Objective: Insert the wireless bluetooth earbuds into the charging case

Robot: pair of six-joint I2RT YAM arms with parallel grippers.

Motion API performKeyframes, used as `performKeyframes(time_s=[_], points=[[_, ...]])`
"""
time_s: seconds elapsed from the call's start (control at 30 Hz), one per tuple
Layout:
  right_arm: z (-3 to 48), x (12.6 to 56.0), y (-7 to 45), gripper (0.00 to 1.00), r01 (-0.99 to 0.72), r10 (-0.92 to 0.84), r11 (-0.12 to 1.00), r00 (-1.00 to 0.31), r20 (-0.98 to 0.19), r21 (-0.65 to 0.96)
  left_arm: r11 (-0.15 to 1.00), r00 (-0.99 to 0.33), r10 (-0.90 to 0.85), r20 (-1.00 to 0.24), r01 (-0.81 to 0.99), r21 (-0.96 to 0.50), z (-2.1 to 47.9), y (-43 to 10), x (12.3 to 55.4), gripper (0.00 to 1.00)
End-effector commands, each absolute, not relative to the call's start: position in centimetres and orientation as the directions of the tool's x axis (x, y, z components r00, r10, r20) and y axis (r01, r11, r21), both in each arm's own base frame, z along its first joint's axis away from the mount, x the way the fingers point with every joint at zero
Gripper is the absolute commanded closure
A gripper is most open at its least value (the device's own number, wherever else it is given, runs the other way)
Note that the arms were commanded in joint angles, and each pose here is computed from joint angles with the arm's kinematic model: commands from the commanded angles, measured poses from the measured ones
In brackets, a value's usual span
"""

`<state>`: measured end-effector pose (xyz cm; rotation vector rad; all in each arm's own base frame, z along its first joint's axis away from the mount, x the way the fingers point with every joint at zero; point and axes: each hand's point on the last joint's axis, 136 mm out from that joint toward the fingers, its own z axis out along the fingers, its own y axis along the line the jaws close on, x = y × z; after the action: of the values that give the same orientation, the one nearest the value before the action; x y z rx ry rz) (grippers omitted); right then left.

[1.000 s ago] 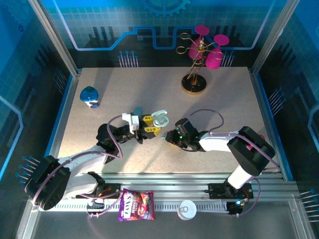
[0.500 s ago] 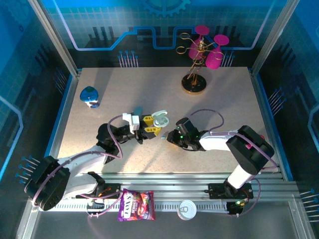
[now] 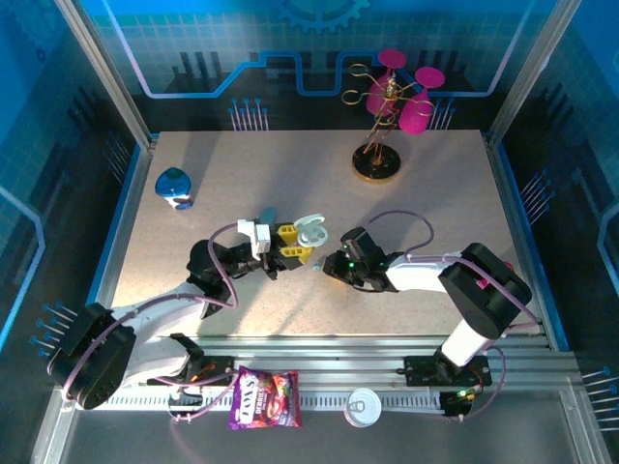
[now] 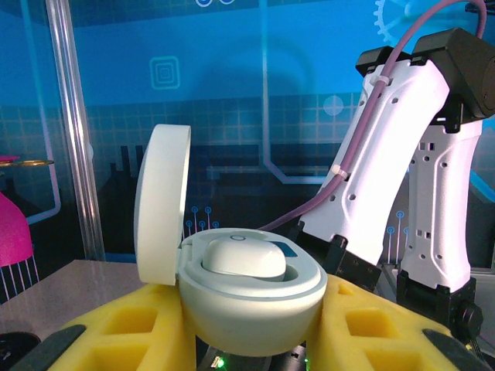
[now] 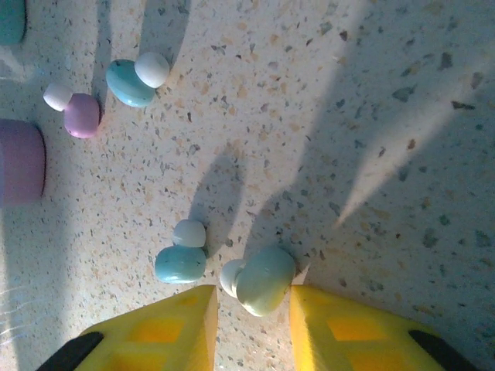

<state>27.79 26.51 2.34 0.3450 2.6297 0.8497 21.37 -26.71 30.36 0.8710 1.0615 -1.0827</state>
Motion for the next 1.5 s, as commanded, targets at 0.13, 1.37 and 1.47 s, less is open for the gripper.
performKeyframes(time_s=[0.13, 1.37, 1.47], points=[[3.8, 29.4, 27.2, 0.71, 0.099, 0.346, 0.772, -0.894, -0.284, 0.627, 0.253, 0.150, -0.252, -0.956, 0.964, 0.084, 30.4, -26.4, 20.7, 0.78], [2.6, 30.4, 28.4, 0.73, 0.078, 0.314, 0.745, -0.917, -0.246, 0.663, 0.253, 0.155, -0.249, -0.956, 0.963, 0.090, 30.5, -26.4, 20.8, 0.77], [2.5, 30.5, 28.6, 0.73, 0.077, 0.310, 0.743, -0.920, -0.241, 0.664, 0.253, 0.154, -0.249, -0.956, 0.963, 0.089, 30.5, -26.4, 20.8, 0.77]])
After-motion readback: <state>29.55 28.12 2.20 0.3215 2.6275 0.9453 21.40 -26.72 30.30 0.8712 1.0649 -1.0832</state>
